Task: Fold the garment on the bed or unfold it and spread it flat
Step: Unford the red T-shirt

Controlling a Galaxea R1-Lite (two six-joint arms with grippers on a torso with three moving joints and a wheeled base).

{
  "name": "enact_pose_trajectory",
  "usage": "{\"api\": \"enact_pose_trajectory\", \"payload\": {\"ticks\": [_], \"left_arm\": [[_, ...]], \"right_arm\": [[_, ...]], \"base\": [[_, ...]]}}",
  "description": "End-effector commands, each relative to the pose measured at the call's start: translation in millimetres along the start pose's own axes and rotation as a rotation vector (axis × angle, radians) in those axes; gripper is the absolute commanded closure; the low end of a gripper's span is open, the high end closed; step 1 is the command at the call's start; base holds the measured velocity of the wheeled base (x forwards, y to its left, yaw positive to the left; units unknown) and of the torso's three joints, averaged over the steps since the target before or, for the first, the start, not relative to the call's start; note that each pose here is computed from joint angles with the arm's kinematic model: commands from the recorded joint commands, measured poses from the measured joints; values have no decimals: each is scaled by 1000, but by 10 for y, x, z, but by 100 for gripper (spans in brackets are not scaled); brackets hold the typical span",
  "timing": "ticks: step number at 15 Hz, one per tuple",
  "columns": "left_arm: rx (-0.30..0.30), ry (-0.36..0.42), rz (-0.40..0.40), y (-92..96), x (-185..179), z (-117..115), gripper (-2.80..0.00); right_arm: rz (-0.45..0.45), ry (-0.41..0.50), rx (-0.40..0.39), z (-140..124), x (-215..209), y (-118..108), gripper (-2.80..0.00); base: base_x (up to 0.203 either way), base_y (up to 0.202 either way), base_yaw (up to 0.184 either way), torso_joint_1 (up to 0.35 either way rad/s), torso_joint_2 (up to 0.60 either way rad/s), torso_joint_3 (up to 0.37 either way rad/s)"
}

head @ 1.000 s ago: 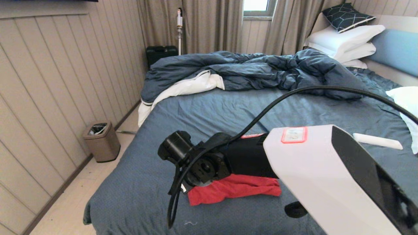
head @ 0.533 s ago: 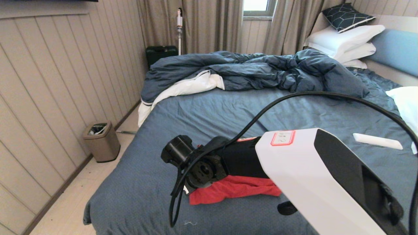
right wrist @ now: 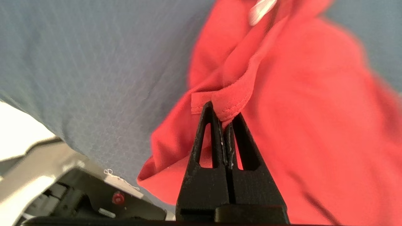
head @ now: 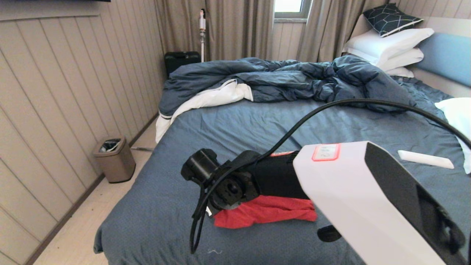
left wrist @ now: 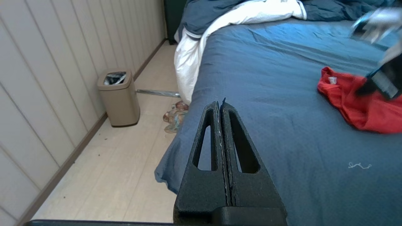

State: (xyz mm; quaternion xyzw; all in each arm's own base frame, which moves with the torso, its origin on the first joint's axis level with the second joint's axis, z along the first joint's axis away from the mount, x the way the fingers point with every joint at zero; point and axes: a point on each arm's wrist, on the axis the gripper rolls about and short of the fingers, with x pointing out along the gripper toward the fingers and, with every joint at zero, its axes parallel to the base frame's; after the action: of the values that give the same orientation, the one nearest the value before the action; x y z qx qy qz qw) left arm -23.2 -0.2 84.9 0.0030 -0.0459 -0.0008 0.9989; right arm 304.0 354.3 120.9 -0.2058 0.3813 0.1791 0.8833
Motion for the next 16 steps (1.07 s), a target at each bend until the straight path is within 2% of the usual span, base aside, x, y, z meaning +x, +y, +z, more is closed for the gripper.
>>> {"api": "enact_pose_trajectory", "payload": {"ticks": [1, 3, 6, 8, 10, 14, 16], "left_arm": [[-1, -2, 0, 0, 0, 1, 0], [-1, -2, 0, 0, 0, 1, 0], [-1, -2, 0, 0, 0, 1, 0], [-1, -2, 0, 0, 0, 1, 0], [1, -2, 0, 0, 0, 1, 0], [1, -2, 0, 0, 0, 1, 0], [-1, -2, 0, 0, 0, 1, 0]], "right_arm": [[-10, -57, 49, 140, -282, -232, 0], [-35, -107, 110, 243, -561, -565, 0], [-128, -195, 232, 281, -1148, -1393, 0], [-233, -180, 312, 65, -1386, -2013, 0], [-323, -134, 388, -212, -1496, -2515, 0], [-436, -71, 543, -765, -1630, -3432, 0], [-487, -40, 591, -1090, -1589, -3859, 0]], "base": [[0, 0, 0, 0, 0, 0], [0, 0, 0, 0, 0, 0], [0, 0, 0, 0, 0, 0], [0, 0, 0, 0, 0, 0], [0, 0, 0, 0, 0, 0], [0, 0, 0, 0, 0, 0], [0, 0, 0, 0, 0, 0]]}}
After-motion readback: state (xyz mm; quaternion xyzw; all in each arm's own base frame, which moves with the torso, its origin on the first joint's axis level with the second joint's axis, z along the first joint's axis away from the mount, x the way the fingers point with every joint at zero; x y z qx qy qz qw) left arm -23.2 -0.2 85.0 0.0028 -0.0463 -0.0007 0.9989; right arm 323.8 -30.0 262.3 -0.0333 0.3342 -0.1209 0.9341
